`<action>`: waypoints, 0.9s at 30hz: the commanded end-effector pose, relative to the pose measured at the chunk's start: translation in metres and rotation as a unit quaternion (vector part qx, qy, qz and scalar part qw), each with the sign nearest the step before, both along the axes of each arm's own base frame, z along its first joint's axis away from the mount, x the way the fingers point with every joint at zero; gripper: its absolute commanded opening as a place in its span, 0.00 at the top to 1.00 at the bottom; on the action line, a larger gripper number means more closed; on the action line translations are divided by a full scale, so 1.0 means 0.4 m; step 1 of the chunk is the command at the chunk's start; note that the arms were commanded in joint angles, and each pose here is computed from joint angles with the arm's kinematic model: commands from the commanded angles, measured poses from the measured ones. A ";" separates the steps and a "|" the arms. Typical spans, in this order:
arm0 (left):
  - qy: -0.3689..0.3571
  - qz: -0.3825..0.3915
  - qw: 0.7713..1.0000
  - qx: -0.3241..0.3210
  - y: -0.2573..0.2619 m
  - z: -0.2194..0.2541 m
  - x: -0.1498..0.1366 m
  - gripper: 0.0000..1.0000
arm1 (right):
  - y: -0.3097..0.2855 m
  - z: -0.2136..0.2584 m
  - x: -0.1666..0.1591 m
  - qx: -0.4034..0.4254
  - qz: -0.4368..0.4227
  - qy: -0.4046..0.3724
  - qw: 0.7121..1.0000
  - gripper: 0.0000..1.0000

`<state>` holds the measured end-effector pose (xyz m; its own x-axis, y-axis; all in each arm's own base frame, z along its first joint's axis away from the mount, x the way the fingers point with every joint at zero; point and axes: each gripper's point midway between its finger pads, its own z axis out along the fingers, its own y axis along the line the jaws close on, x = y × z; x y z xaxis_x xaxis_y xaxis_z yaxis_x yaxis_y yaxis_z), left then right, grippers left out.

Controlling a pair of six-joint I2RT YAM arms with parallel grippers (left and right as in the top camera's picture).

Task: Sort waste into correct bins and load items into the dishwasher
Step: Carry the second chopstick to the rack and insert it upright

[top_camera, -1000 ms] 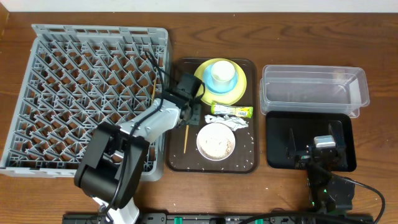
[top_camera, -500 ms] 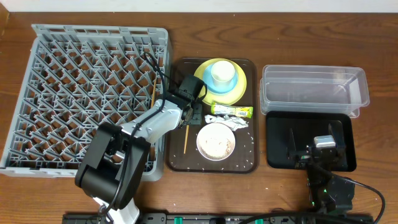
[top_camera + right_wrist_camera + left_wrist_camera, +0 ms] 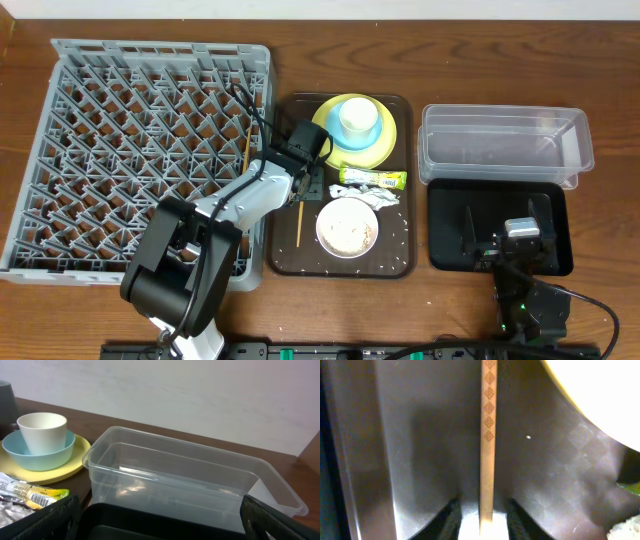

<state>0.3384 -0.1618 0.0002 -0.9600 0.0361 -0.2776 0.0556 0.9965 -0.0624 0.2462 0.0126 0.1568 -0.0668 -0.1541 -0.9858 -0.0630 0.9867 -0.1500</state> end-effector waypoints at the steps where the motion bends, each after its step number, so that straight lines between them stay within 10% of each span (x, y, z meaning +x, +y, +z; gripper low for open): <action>1: 0.030 0.008 0.999 0.018 0.023 -0.037 -0.034 0.67 | 0.004 -0.002 -0.001 -0.005 0.004 0.000 1.000 0.01; 9: 0.039 0.013 0.999 0.021 0.024 -0.049 -0.048 0.92 | 0.004 -0.002 -0.001 -0.005 0.004 0.000 1.000 0.01; 27: -0.074 0.023 0.997 -0.007 0.034 0.212 -0.012 0.92 | 0.004 -0.002 -0.001 -0.005 0.004 0.000 1.000 0.01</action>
